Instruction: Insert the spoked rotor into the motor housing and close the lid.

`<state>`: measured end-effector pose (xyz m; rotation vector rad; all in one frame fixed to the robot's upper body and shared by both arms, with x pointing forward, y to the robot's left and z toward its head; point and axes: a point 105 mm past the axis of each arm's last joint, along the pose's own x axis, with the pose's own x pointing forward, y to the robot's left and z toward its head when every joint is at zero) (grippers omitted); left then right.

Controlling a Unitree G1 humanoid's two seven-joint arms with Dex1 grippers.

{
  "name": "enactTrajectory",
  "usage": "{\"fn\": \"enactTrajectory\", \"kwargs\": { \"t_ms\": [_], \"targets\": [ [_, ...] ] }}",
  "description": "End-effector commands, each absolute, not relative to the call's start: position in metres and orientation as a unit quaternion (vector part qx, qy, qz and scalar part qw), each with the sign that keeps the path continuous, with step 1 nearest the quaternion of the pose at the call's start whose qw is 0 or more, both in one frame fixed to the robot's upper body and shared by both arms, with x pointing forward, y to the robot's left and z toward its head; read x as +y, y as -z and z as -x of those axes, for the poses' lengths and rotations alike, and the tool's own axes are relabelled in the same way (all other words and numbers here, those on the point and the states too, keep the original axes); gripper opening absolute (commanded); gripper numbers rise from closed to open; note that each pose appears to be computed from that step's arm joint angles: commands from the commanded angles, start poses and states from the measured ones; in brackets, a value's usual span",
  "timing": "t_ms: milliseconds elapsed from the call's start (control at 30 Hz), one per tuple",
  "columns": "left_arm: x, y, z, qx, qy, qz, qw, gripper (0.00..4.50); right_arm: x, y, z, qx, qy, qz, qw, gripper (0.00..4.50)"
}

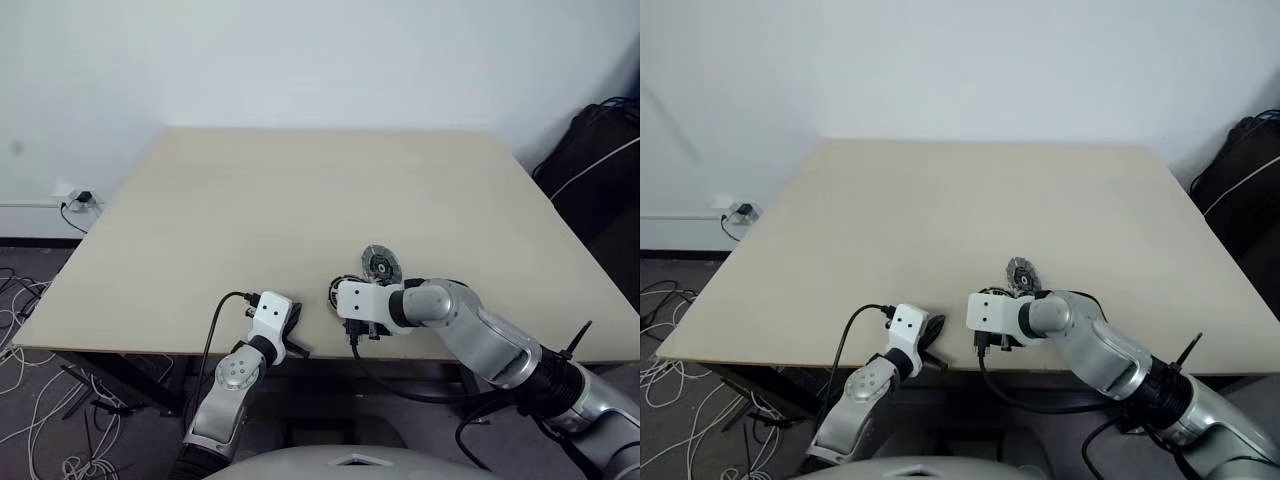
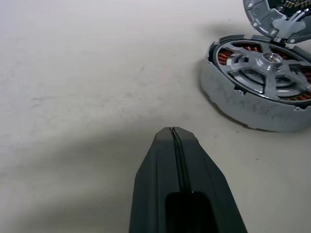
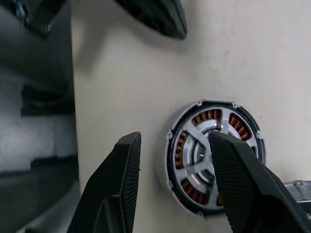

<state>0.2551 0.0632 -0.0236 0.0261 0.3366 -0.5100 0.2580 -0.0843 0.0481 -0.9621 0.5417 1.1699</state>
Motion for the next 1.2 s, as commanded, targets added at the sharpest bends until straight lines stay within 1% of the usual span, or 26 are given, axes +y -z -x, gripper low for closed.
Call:
{"fn": "enactTrajectory", "kwargs": {
  "t_ms": [33, 333, 500, 600, 733, 767, 933, 1033, 1200],
  "targets": [
    [0.060, 0.016, -0.259, 0.150, 0.256, -0.011, 0.955, 0.00, -0.088, -0.052, -0.265, 0.234, -0.521, 0.458, 0.681, 2.36],
    [0.061, 0.015, -0.260, 0.150, 0.250, -0.009, 0.957, 0.00, -0.096, -0.034, -0.273, 0.261, -0.524, 0.477, 0.655, 2.36],
    [0.062, 0.015, -0.260, 0.148, 0.245, -0.008, 0.958, 0.00, -0.097, -0.028, -0.275, 0.271, -0.527, 0.476, 0.650, 2.36],
    [0.063, 0.015, -0.260, 0.148, 0.243, -0.007, 0.958, 0.00, -0.097, -0.026, -0.275, 0.275, -0.528, 0.472, 0.650, 1.73],
    [0.062, 0.015, -0.260, 0.148, 0.243, -0.006, 0.959, 0.00, -0.097, -0.024, -0.276, 0.277, -0.525, 0.467, 0.655, 0.43],
    [0.062, 0.015, -0.260, 0.148, 0.243, -0.006, 0.959, 0.00, -0.097, -0.024, -0.276, 0.278, -0.523, 0.466, 0.657, 0.17],
    [0.062, 0.015, -0.259, 0.148, 0.245, -0.006, 0.958, 0.00, -0.098, -0.023, -0.278, 0.280, -0.513, 0.460, 0.668, 0.10],
    [0.061, 0.015, -0.259, 0.149, 0.247, -0.006, 0.957, 0.00, -0.098, -0.023, -0.278, 0.283, -0.504, 0.446, 0.683, 0.10],
    [0.061, 0.016, -0.259, 0.149, 0.249, -0.006, 0.957, 0.00, -0.096, -0.025, -0.285, 0.298, -0.466, 0.391, 0.735, 0.10]
  ]
}}
